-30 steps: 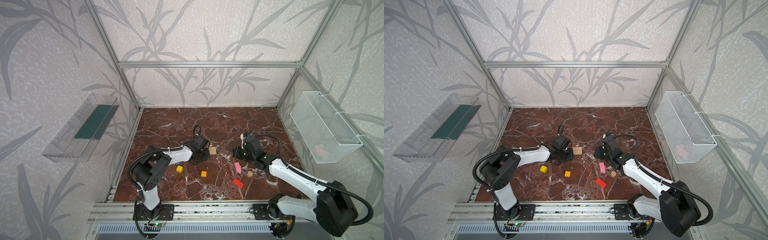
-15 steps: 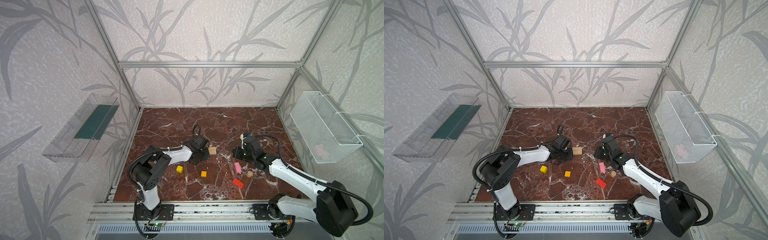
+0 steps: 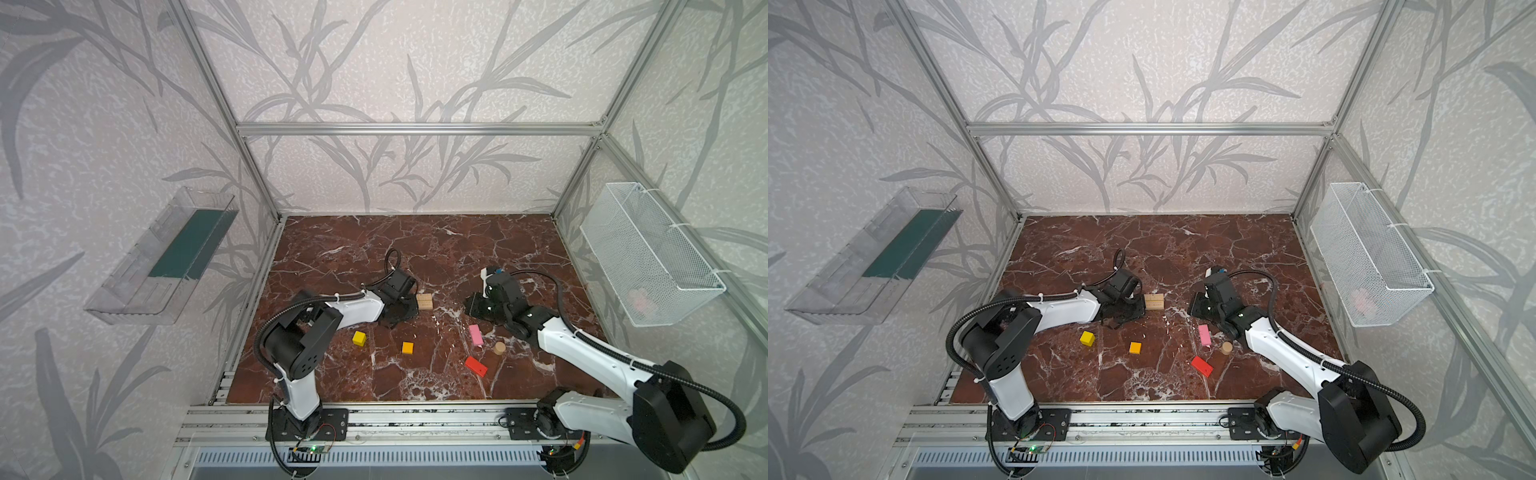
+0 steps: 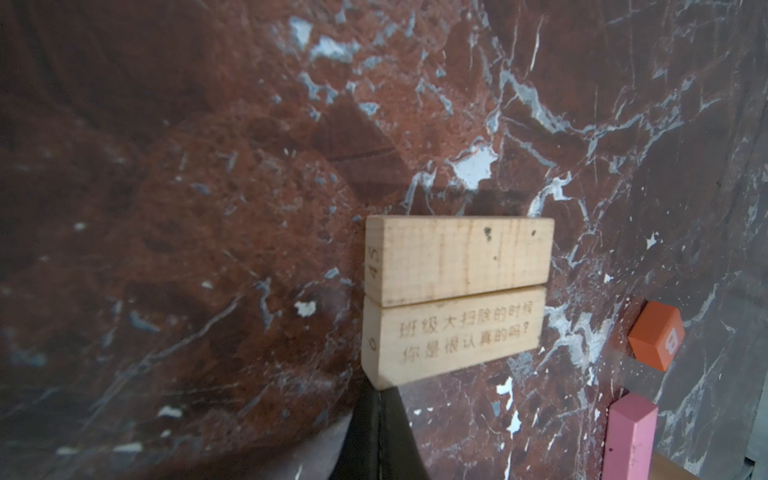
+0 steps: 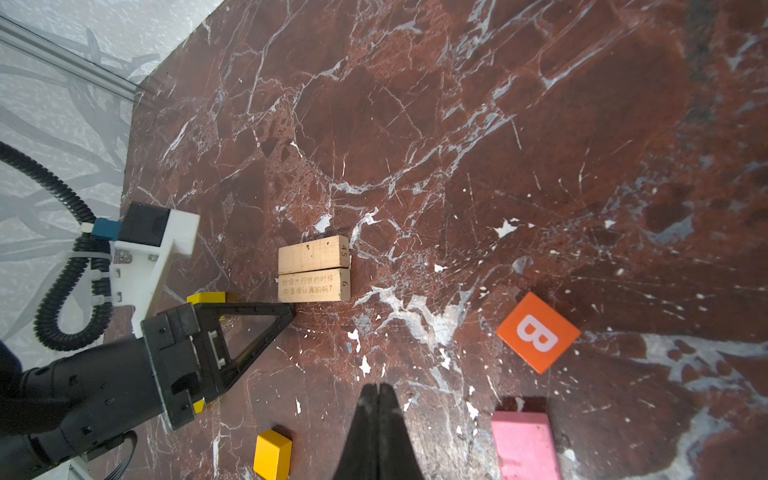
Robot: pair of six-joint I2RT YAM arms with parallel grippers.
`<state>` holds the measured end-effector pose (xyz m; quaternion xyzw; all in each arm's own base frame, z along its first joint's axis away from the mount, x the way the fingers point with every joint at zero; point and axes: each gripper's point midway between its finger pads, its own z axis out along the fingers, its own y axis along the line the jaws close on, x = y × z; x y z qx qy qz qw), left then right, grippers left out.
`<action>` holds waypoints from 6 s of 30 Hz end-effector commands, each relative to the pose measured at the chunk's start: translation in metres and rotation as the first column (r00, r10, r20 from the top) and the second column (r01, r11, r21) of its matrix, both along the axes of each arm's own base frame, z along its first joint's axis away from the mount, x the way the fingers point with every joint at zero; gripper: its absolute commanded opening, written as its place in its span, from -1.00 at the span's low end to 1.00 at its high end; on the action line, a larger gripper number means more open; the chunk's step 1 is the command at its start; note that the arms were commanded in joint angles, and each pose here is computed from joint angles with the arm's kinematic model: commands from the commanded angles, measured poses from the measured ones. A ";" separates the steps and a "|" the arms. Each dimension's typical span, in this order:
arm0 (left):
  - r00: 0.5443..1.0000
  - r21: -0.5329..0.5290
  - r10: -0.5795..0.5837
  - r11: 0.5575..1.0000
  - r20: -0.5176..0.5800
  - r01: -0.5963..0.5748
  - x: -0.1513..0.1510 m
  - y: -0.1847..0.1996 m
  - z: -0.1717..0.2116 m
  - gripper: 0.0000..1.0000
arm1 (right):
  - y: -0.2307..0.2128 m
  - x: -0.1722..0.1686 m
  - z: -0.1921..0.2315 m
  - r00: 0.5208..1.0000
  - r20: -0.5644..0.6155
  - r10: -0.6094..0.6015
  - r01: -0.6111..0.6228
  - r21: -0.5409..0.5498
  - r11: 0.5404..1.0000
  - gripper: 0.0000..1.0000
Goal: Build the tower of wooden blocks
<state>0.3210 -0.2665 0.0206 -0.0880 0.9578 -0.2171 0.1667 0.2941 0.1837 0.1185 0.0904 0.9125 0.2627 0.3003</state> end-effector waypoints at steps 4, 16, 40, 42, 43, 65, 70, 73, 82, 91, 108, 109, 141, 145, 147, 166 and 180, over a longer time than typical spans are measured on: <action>1.000 0.039 0.020 0.999 -0.017 -0.019 0.002 0.008 -0.012 -1.00 | 0.000 0.002 -0.001 1.000 0.002 -0.003 0.003 0.011 1.000 -1.00; 1.000 0.007 0.016 1.000 -0.010 -0.015 -0.007 0.009 -0.005 -1.00 | 0.006 0.001 -0.004 1.000 -0.013 0.018 -0.018 0.026 0.999 -1.00; 0.997 0.090 0.007 0.996 0.082 -0.014 -0.027 0.043 0.028 -1.00 | 0.075 -0.005 -0.067 0.968 -0.180 0.173 -0.168 0.045 0.985 -1.00; 0.996 0.088 0.005 0.996 0.084 -0.012 -0.027 0.043 0.029 -1.00 | 0.078 -0.004 -0.070 0.968 -0.181 0.175 -0.168 0.049 0.984 -1.00; 0.996 0.090 0.006 0.996 0.086 -0.014 -0.027 0.044 0.029 -1.00 | 0.079 -0.003 -0.073 0.967 -0.184 0.175 -0.168 0.051 0.984 -1.00; 0.994 0.140 0.016 0.990 0.105 -0.031 -0.033 0.060 0.034 -1.00 | 0.093 0.012 -0.106 0.967 -0.209 0.143 -0.129 0.078 0.989 -1.00; 0.994 0.141 0.015 0.989 0.106 -0.030 -0.033 0.061 0.035 -1.00 | 0.089 0.013 -0.109 0.970 -0.208 0.123 -0.112 0.063 0.992 -1.00; 0.994 0.143 0.014 0.989 0.106 -0.029 -0.033 0.060 0.034 -1.00 | 0.087 0.014 -0.110 0.972 -0.206 0.113 -0.103 0.057 0.993 -1.00; 0.995 0.147 0.012 0.989 0.102 -0.027 -0.033 0.061 0.033 -1.00 | 0.089 0.017 -0.113 0.973 -0.207 0.105 -0.095 0.059 0.994 -1.00; 0.994 0.148 0.010 0.989 0.105 -0.026 -0.033 0.061 0.034 -1.00 | 0.085 0.017 -0.113 0.974 -0.206 0.090 -0.082 0.049 0.995 -1.00; 0.995 0.148 0.008 0.989 0.104 -0.023 -0.032 0.060 0.034 -1.00 | 0.082 0.018 -0.118 0.976 -0.206 0.072 -0.065 0.036 0.997 -1.00; 0.995 0.150 0.007 0.988 0.103 -0.022 -0.033 0.060 0.033 -1.00 | 0.082 0.018 -0.119 0.976 -0.207 0.070 -0.064 0.035 0.997 -1.00; 1.000 -0.020 -0.021 1.000 0.002 0.021 -0.028 0.011 0.004 -1.00 | 0.069 0.006 -0.110 0.979 -0.200 0.037 -0.027 0.050 0.998 -1.00; 1.000 -0.041 -0.011 0.999 -0.007 0.011 -0.023 0.004 -0.001 -1.00 | 0.071 0.007 -0.111 0.979 -0.198 0.038 -0.028 0.055 0.998 -1.00; 1.000 -0.048 -0.002 0.999 -0.013 0.001 -0.021 0.002 -0.005 -1.00 | 0.072 0.007 -0.113 0.978 -0.204 0.040 -0.028 0.061 0.998 -1.00; 0.998 -0.021 0.060 0.998 -0.019 -0.060 -0.013 0.006 -0.019 -1.00 | 0.083 0.011 -0.124 0.974 -0.220 0.049 -0.026 0.105 0.994 -1.00; 0.998 0.026 0.067 0.997 -0.009 -0.067 -0.010 0.013 -0.022 -1.00 | 0.083 0.009 -0.127 0.971 -0.232 0.052 -0.026 0.112 0.993 -1.00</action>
